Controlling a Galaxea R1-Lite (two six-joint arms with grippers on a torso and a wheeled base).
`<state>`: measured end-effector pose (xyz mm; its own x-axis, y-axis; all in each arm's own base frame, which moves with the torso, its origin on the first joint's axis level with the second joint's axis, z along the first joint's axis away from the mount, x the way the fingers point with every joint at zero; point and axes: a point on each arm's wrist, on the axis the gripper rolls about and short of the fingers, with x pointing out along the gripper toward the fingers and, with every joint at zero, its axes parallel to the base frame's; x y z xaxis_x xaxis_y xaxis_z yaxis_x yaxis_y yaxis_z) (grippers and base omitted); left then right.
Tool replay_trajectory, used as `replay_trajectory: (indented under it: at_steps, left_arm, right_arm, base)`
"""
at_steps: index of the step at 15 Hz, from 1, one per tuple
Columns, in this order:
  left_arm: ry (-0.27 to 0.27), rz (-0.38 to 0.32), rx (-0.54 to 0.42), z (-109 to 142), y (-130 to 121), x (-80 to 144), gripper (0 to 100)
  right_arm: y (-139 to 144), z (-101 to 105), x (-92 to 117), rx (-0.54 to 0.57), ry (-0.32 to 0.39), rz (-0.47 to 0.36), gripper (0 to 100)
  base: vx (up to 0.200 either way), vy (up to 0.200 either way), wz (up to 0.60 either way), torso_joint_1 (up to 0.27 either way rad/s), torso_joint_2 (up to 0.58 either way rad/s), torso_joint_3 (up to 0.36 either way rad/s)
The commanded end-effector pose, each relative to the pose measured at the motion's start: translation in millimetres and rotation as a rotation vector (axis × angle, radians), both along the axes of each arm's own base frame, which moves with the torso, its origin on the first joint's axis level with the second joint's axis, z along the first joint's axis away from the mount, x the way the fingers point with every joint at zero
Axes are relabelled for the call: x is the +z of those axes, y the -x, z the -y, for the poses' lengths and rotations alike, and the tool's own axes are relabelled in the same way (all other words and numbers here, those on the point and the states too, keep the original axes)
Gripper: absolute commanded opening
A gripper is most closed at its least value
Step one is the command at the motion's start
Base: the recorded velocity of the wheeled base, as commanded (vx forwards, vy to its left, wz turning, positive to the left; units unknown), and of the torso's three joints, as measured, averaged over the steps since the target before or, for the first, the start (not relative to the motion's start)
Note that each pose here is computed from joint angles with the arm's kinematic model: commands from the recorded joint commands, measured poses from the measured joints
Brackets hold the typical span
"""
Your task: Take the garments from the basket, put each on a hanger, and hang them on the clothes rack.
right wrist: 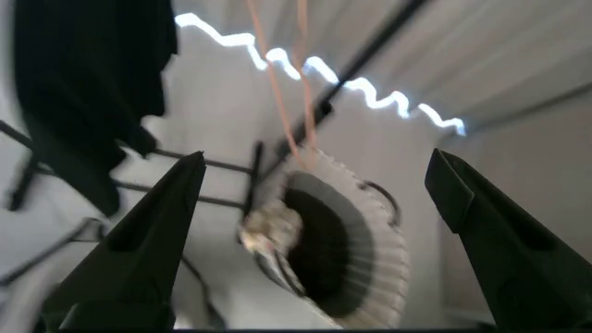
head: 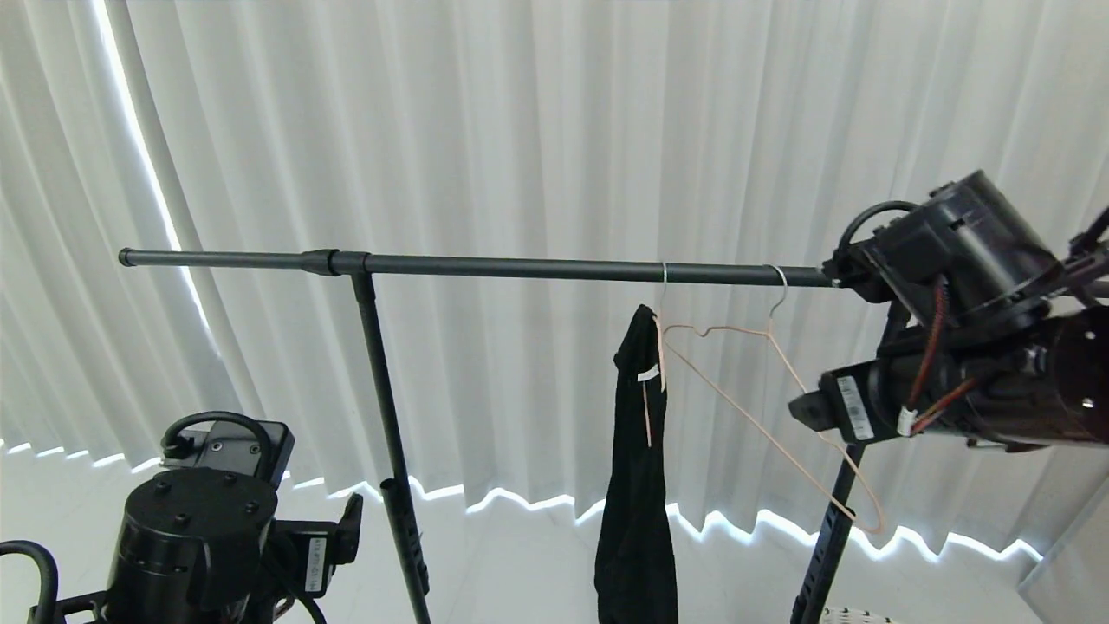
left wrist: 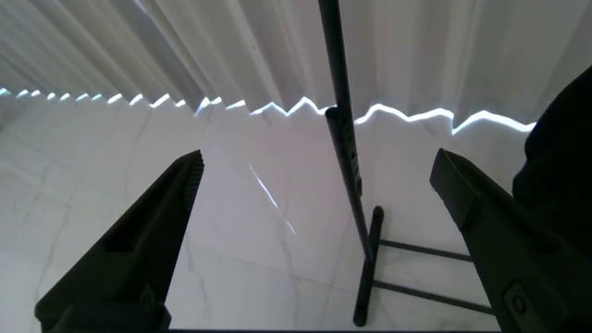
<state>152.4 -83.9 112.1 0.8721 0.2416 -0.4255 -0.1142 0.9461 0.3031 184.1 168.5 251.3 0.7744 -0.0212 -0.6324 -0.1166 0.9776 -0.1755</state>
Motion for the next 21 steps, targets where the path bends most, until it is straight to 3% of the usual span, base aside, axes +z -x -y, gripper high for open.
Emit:
replay_trajectory:
  at_steps: [1,4,7,9,11,13,16,21]
  left_arm:
    - [0.001,-0.001,0.002,-1,0,0,100]
    - [0.024,0.008,0.017,-1,0,0,100]
    - [0.026,0.012,0.020,-4,4,0,100]
    - [0.029,0.015,0.019,-5,5,1,100]
    - [0.031,0.018,0.019,-6,6,1,100]
    - [0.036,0.025,0.019,-8,10,2,100]
    - [0.044,0.039,0.018,-9,12,5,100]
    - [0.043,0.038,0.018,-9,12,4,100]
  right_arm:
    - [20,29,2,-0.019,0.050,0.027,100]
    - [20,40,7,-0.029,0.062,0.046,100]
    - [1,50,22,-0.047,0.053,0.185,100]
    - [-14,55,25,0.004,0.069,0.268,100]
    - [-24,62,15,0.073,0.107,0.316,100]
    - [-28,66,-14,0.177,0.184,0.381,100]
    - [-19,71,-42,0.196,0.223,0.376,100]
    - [-9,83,-58,0.164,0.276,0.324,100]
  base:
    - [-0.200,0.000,0.00,-0.012,-0.01,0.002]
    - [-0.200,0.000,0.00,-0.006,0.00,0.006]
    - [-0.200,0.000,0.00,0.001,0.00,0.005]
    - [-0.200,0.000,0.00,0.000,0.00,0.002]
    - [-0.200,0.000,0.00,0.000,0.00,0.002]
    - [-0.200,0.000,0.00,-0.002,0.00,0.002]
    - [-0.067,0.000,0.00,0.001,0.00,-0.001]
    - [0.000,0.000,0.00,-0.054,0.13,0.067]
